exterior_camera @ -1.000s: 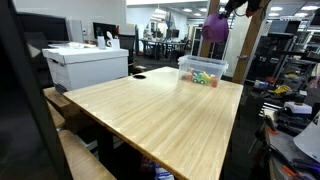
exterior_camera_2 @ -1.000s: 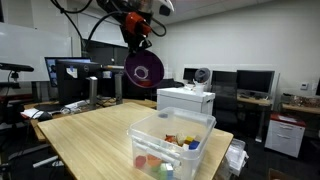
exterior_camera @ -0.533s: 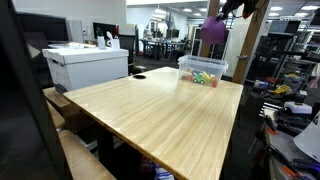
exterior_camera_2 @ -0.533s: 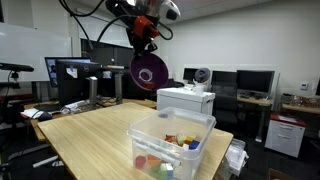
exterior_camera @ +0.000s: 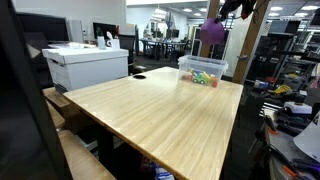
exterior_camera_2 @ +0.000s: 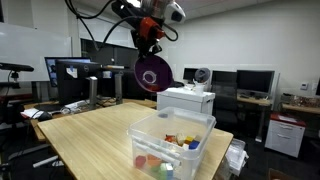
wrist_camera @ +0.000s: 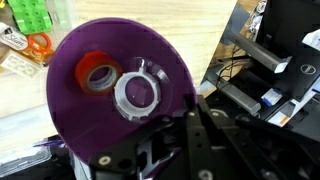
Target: Pour the contents in the purple bowl into the clear container
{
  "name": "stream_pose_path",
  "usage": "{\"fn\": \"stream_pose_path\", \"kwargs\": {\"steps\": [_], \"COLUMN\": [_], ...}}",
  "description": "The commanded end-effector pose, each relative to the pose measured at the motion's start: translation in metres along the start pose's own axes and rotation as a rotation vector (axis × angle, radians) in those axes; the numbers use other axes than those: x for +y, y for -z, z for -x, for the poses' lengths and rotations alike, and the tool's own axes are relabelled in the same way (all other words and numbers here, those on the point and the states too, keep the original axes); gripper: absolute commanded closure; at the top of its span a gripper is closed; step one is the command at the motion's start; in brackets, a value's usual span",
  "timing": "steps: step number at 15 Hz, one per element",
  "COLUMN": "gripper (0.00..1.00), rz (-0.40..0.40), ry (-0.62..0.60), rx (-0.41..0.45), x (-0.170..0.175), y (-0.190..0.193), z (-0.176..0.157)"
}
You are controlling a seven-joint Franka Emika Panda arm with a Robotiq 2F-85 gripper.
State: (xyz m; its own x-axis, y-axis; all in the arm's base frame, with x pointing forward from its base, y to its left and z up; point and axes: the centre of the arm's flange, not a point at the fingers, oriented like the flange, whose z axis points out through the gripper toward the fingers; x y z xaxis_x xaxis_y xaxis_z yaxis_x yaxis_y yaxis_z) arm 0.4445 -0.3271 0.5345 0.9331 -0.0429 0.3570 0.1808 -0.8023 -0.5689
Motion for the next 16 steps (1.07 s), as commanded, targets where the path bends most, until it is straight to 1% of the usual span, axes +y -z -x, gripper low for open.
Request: {"fn": "stream_pose_path", "kwargs": {"steps": [1, 2, 3, 16], "gripper": [0.99, 0.99, 0.96, 0.96], "rz": [-0.019, -0.020, 0.001, 0.000], "ry": [-0.015, -0.011, 0.000, 0.002], "rx": [0.005, 0.009, -0.002, -0.003], "x": [-0.0002, 0.0003, 0.0011, 0.0007], "y": [0.0041, 0.0037, -0.0010, -0.0018], "z": [-0.0068, -0.0074, -0.0017, -0.0023]}}
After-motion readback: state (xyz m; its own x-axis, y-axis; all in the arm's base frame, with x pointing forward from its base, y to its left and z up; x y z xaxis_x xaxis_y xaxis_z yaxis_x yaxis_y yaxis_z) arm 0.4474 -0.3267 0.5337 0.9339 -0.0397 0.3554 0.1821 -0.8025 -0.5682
